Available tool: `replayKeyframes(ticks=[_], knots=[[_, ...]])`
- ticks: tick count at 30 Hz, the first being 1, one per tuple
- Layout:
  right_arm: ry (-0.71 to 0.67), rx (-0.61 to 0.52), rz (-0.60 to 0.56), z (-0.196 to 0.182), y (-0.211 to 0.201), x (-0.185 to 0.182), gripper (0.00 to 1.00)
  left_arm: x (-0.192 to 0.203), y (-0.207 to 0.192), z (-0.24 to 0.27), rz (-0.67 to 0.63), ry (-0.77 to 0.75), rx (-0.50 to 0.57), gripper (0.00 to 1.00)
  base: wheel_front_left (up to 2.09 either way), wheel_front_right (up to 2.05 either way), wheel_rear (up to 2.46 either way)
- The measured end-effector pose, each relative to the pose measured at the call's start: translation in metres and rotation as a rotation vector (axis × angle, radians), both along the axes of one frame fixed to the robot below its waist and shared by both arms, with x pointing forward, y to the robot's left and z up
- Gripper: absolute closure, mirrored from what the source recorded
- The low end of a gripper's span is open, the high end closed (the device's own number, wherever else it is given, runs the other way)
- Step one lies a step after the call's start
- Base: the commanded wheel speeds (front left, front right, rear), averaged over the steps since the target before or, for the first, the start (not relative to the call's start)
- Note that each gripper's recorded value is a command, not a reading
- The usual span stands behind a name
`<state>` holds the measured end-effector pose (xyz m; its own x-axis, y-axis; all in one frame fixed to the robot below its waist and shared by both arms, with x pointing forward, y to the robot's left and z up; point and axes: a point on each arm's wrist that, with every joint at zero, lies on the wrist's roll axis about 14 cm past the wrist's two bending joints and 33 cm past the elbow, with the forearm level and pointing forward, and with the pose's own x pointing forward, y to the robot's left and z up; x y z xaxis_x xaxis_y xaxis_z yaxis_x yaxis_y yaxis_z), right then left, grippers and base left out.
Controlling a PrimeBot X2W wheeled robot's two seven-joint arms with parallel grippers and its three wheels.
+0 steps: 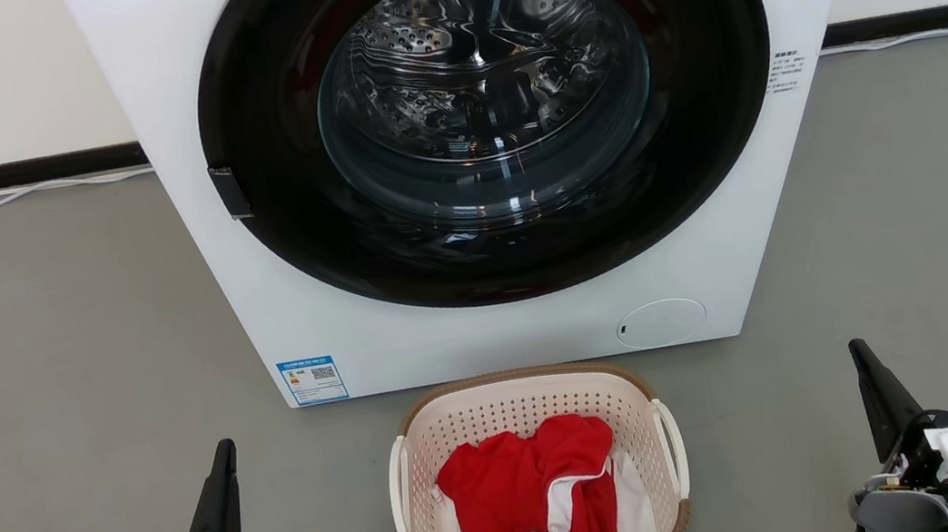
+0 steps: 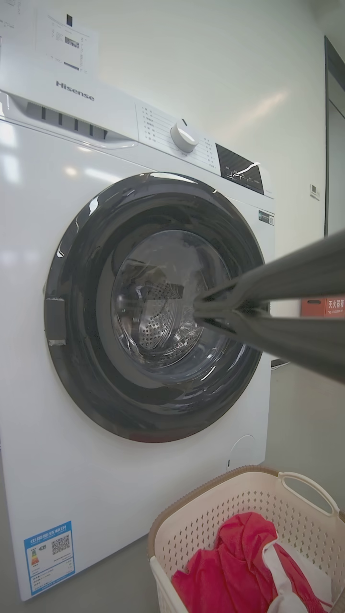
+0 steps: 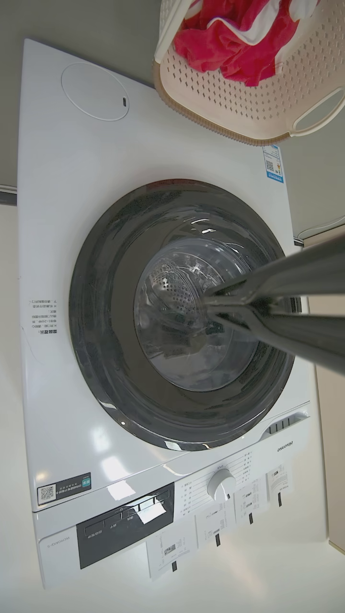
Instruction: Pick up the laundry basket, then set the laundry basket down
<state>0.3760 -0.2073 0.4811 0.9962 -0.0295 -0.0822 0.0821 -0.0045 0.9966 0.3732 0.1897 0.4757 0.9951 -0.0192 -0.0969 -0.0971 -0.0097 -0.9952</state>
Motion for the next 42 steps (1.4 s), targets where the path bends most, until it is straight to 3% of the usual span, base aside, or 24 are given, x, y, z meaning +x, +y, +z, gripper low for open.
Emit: replayKeyframes(ticks=[42], knots=[[0.000, 0.000, 0.000, 0.0000, 0.0000, 0.0000, 1.00, 0.0000, 0.0000, 0.0000, 0.000, 0.000, 0.000, 1.00, 0.00, 0.00, 0.00]])
